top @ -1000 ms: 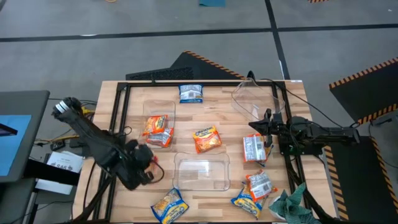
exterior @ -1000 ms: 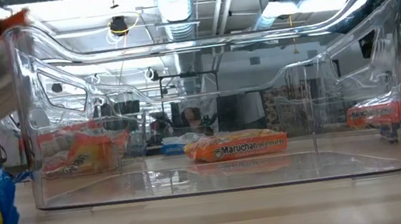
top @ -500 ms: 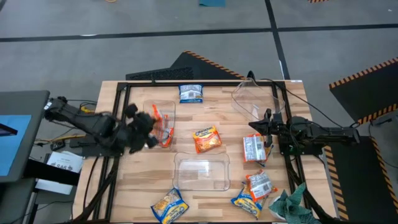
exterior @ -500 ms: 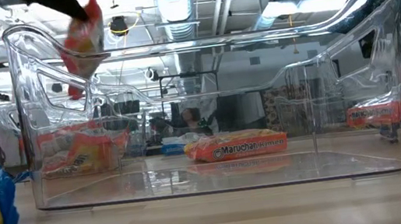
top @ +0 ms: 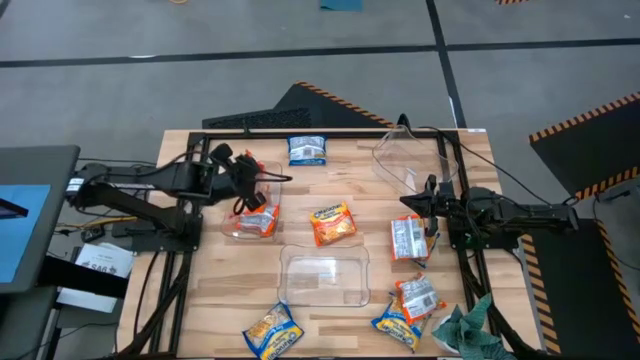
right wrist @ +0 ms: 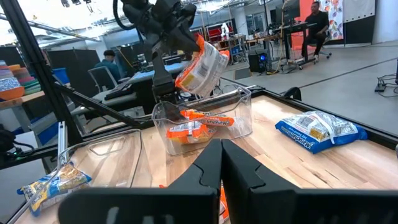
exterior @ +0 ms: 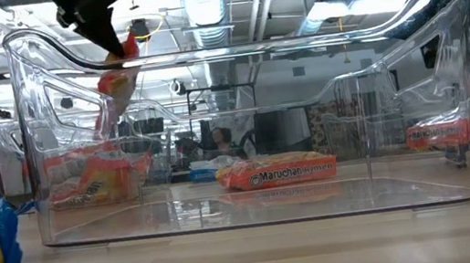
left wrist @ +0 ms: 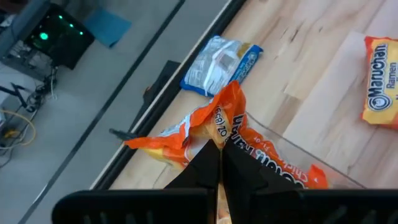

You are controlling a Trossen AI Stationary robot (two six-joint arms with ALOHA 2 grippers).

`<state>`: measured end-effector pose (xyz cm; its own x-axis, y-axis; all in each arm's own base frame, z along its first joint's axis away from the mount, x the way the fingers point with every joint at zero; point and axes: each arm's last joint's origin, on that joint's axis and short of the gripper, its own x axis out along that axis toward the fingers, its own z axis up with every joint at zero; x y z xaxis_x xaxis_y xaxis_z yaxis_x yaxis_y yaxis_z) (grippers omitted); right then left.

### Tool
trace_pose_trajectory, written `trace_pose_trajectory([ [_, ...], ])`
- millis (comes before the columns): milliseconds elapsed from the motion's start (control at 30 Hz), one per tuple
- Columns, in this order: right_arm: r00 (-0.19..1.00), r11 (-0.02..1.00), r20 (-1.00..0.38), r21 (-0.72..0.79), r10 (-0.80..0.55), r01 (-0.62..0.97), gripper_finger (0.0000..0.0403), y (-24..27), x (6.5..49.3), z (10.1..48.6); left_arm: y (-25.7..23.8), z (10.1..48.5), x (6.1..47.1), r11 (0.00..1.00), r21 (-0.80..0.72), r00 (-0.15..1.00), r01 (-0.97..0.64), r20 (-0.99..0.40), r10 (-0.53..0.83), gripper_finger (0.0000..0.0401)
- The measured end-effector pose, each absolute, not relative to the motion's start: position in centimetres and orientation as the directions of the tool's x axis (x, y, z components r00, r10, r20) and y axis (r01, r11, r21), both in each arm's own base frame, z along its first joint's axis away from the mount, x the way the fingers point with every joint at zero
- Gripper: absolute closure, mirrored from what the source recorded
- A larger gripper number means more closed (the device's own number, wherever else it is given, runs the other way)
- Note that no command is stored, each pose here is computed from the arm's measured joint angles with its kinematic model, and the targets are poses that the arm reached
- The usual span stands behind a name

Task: Sort Maruchan noodles
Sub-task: Put the orange noodle pack into the top transparent bin

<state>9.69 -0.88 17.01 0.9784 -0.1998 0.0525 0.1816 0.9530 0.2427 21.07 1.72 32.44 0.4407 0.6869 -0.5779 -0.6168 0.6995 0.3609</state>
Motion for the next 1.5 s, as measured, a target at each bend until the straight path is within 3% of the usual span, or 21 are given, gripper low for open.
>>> trace_pose_trajectory([
  [667,0.978,0.953,0.052,0.243,-0.200,0.182,0.0372,-0.9,9.7,17.0,1.5,33.3,22.0,0.723,0.364,0.522,-0.587,-0.512,0.682,0.0401],
  [1000,0.978,0.953,0.052,0.243,-0.200,0.182,0.0372,-0.9,9.7,17.0,1.3,34.3,23.3,0.790,0.329,0.654,-0.518,-0.443,0.614,0.0401],
  [1167,0.978,0.953,0.052,0.243,-0.200,0.182,0.0372,-0.9,9.7,17.0,1.2,35.6,24.4,0.841,0.312,0.779,-0.442,-0.332,0.532,0.0401],
  [1333,0.978,0.953,0.052,0.243,-0.200,0.182,0.0372,-0.9,9.7,17.0,1.8,34.8,25.8,0.902,0.281,0.921,-0.329,-0.115,0.372,0.0401],
  [1500,0.978,0.953,0.052,0.243,-0.200,0.182,0.0372,-0.9,9.7,17.0,3.0,32.6,26.3,0.923,0.232,0.946,-0.306,-0.030,0.322,0.0401],
])
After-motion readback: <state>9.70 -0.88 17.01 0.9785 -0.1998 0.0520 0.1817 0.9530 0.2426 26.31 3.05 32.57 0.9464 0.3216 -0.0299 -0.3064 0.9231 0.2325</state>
